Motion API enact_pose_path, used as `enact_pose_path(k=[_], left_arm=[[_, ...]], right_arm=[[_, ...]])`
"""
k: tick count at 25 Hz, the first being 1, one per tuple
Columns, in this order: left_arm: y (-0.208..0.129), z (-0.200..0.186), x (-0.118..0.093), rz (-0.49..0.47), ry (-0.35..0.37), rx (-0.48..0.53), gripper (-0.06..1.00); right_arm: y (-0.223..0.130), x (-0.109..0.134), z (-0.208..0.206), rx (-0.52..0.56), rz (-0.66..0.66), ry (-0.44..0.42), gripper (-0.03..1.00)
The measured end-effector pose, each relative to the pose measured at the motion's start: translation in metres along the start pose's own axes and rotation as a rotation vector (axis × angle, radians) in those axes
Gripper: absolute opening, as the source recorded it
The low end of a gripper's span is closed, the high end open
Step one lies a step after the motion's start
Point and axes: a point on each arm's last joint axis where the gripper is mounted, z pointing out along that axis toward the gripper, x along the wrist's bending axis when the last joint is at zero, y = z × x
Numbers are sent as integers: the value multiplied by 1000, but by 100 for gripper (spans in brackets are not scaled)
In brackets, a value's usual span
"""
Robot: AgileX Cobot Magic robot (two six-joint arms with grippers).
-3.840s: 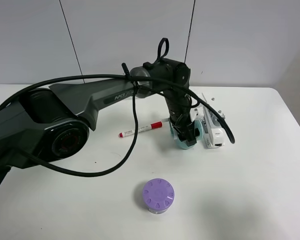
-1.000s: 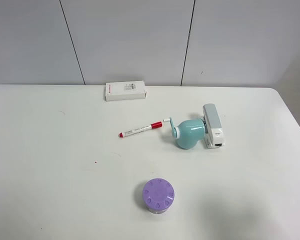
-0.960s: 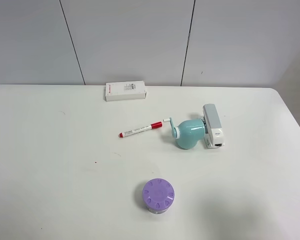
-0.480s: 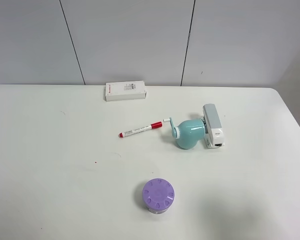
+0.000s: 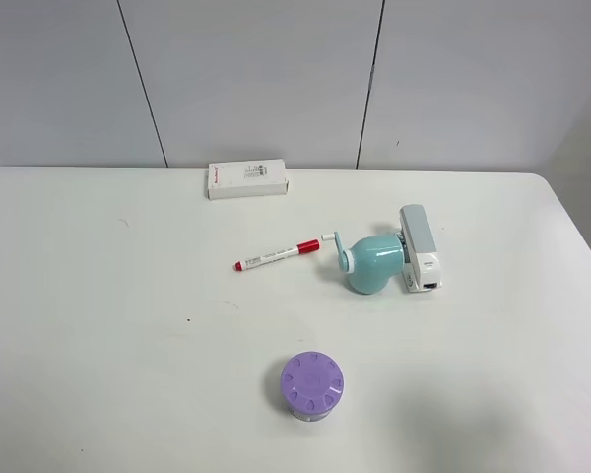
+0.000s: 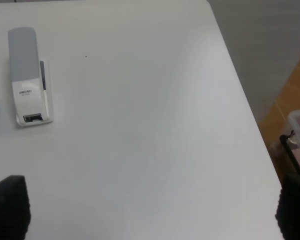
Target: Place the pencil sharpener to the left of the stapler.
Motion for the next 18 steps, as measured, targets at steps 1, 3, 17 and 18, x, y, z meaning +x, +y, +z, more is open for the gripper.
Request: enact_pose_path(k=[1,3,17,18], left_arm=[[0,0,0,0,0,0,99],[0,0,0,-3,0,0,99],[0,0,0,-3,0,0,99],[0,0,0,-3,0,0,99]], right_arm=[[0,0,0,0,0,0,99],[0,0,0,0,0,0,99],[0,0,0,0,0,0,99],[0,0,0,0,0,0,99]])
